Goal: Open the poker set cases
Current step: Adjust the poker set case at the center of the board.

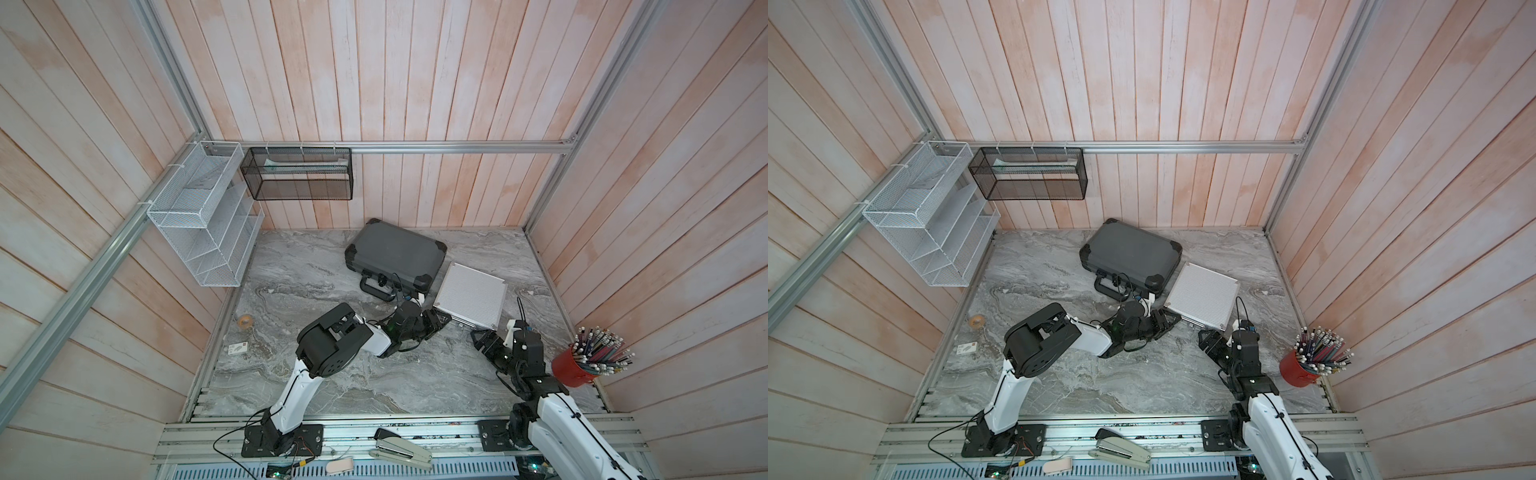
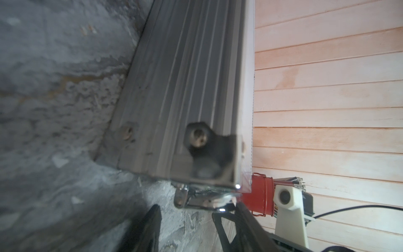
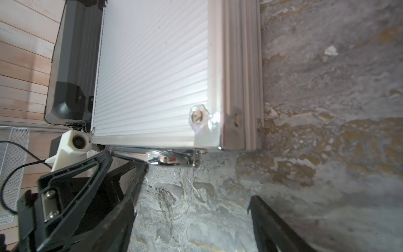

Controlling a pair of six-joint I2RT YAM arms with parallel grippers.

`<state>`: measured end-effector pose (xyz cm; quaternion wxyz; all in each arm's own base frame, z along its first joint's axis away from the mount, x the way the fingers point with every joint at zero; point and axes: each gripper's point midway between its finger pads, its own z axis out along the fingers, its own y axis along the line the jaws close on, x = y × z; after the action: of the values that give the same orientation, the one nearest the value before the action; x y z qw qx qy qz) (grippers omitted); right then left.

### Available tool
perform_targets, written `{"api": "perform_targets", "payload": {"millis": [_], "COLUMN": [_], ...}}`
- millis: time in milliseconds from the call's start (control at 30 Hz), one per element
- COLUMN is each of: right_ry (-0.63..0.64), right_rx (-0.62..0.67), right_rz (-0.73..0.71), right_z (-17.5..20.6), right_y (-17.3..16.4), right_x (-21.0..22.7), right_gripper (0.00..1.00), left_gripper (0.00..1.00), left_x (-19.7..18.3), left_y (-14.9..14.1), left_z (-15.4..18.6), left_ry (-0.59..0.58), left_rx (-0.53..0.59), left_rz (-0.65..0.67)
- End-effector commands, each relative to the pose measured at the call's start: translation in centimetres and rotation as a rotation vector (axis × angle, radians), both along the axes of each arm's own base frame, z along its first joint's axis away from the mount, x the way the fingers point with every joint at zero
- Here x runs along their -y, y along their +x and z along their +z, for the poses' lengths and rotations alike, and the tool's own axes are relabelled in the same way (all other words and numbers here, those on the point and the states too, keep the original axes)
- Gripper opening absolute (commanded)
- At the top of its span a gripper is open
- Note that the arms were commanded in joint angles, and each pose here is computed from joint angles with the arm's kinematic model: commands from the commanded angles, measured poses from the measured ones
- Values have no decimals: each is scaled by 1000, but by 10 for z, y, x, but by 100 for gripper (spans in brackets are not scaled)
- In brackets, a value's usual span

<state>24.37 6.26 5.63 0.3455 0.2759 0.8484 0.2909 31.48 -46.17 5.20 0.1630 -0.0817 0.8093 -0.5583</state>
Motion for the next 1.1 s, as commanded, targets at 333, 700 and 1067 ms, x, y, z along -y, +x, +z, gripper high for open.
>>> {"api": "perform_targets", "payload": {"millis": [333,700,1067], "right_ry": [59,-8,-82], "right_rx": [68,114,162], "right_rz": [-49,62,125], "right_z": [11,24,34], "right_y": [8,16,22], "right_x": [1,-8,-15], "right_gripper": [86,83,83], "left_gripper": [51,65,70], "left_x": [-7,-11,-12], "left_y": [-8,-5,0], "left_z": [-15,-8,-5], "left_ry": [9,0,-16], "left_rx": [-20,-15,-19], "left_rz": [-8,14,23]}}
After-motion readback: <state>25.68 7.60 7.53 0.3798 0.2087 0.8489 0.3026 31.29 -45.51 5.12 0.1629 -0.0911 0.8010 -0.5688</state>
